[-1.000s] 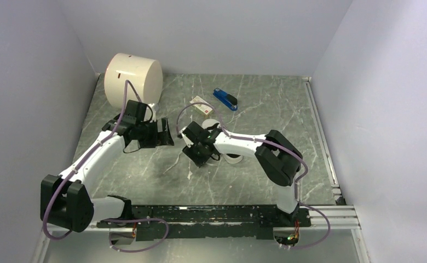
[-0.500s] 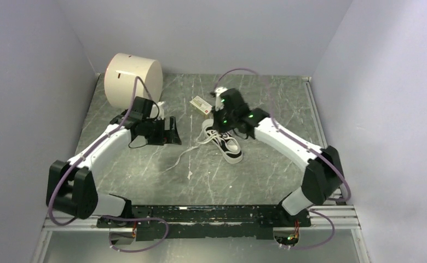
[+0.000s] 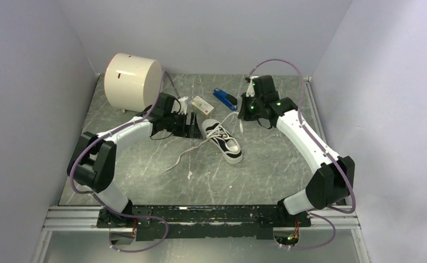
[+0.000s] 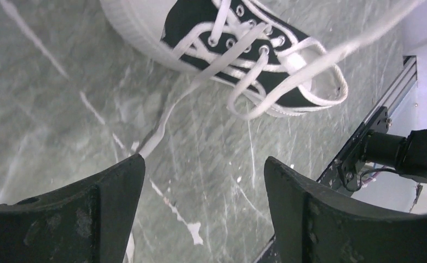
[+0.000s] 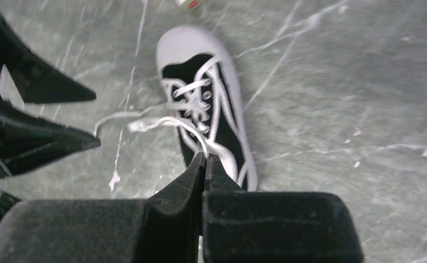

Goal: Tie the shoes

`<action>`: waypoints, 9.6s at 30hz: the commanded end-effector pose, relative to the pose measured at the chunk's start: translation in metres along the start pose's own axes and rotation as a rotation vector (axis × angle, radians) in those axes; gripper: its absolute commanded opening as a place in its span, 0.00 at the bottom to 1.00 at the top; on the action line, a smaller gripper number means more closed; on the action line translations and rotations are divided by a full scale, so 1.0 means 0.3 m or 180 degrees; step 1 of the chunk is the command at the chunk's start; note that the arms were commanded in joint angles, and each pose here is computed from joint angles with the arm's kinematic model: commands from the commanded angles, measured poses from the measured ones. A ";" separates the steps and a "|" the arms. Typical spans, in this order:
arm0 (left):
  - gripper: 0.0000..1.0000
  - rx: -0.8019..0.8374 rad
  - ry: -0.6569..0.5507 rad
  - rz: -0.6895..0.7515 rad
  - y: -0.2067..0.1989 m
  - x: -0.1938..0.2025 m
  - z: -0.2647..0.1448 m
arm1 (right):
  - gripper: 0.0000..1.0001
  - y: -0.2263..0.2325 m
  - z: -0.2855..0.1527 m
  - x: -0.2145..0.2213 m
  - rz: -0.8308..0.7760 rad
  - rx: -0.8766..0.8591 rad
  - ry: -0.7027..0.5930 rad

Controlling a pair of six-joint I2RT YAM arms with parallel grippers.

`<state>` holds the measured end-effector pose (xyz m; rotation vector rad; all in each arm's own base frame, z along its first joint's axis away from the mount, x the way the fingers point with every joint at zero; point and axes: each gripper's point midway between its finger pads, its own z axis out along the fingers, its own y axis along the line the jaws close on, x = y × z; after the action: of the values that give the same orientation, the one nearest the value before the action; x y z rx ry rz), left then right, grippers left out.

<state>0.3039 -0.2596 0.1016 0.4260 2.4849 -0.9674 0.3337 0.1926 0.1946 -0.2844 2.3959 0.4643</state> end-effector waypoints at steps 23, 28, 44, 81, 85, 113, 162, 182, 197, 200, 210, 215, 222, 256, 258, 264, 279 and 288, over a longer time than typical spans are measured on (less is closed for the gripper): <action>0.66 0.0876 0.0042 -0.0182 0.014 0.115 0.274 | 0.00 -0.226 0.281 0.355 0.0950 -0.0093 0.1170; 0.54 0.0885 0.0138 -0.0238 0.024 0.157 0.277 | 0.00 -0.091 0.230 0.453 0.1478 -0.0672 0.1181; 0.05 0.0869 0.0146 -0.0031 0.009 0.047 0.206 | 0.00 -0.126 0.061 0.225 0.0389 -0.0290 0.0776; 0.32 0.1814 -0.0469 0.0079 -0.173 -0.163 0.230 | 0.00 0.148 -0.174 -0.298 0.0203 -0.1376 -0.0517; 0.40 0.1897 -0.0453 0.0134 -0.205 -0.164 0.240 | 0.00 0.157 -0.165 -0.307 0.0221 -0.1437 -0.0529; 0.17 0.1924 -0.0329 0.0273 -0.283 -0.174 0.248 | 0.00 0.096 0.040 -0.363 0.0426 -0.1246 -0.0378; 0.05 0.1968 -0.0066 -0.0291 -0.231 -0.136 0.166 | 0.56 -0.207 0.248 0.040 -0.1796 0.0222 -0.0140; 0.05 0.1963 -0.0007 -0.0415 -0.227 -0.171 0.158 | 0.53 -0.131 0.326 0.162 -0.2654 -0.0727 -0.0701; 0.05 0.2076 0.0049 -0.0353 -0.239 -0.175 0.151 | 0.52 -0.091 0.369 0.182 -0.2680 -0.0974 -0.0691; 0.05 0.2132 0.0059 -0.0351 -0.245 -0.175 0.147 | 0.46 -0.079 0.376 0.173 -0.2621 -0.1037 -0.0699; 0.05 0.2011 0.0116 -0.0284 -0.214 -0.153 0.174 | 0.00 -0.037 0.301 0.028 -0.1958 -0.1378 -0.1026; 0.12 0.1924 0.0074 -0.0216 -0.203 -0.170 0.187 | 0.00 -0.014 0.292 0.014 -0.1836 -0.1463 -0.1053; 0.41 0.1987 0.0010 -0.0125 -0.213 -0.176 0.190 | 0.00 -0.027 0.293 0.011 -0.1789 -0.1394 -0.0980; 0.05 0.2130 0.0028 -0.0057 -0.267 -0.183 0.179 | 0.00 0.170 0.369 0.100 0.0640 -0.2469 0.0688; 0.05 0.2170 0.0024 -0.0044 -0.272 -0.184 0.171 | 0.00 0.167 0.330 0.102 0.0861 -0.2529 0.0730; 0.05 0.2144 0.0092 0.0003 -0.256 -0.158 0.169 | 0.00 0.158 0.257 0.186 0.1246 -0.2595 0.1378; 0.05 0.1561 0.0234 -0.0152 -0.126 -0.156 0.277 | 0.00 0.091 0.290 0.250 0.1347 -0.2421 0.1776; 0.05 0.1649 0.0228 -0.0152 -0.159 -0.155 0.292 | 0.19 0.063 0.353 0.161 0.1101 -0.2222 0.1508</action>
<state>0.3492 -0.3575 0.0942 0.5601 2.2925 -1.6595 0.3354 0.2505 0.0777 -0.2518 2.7100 1.6457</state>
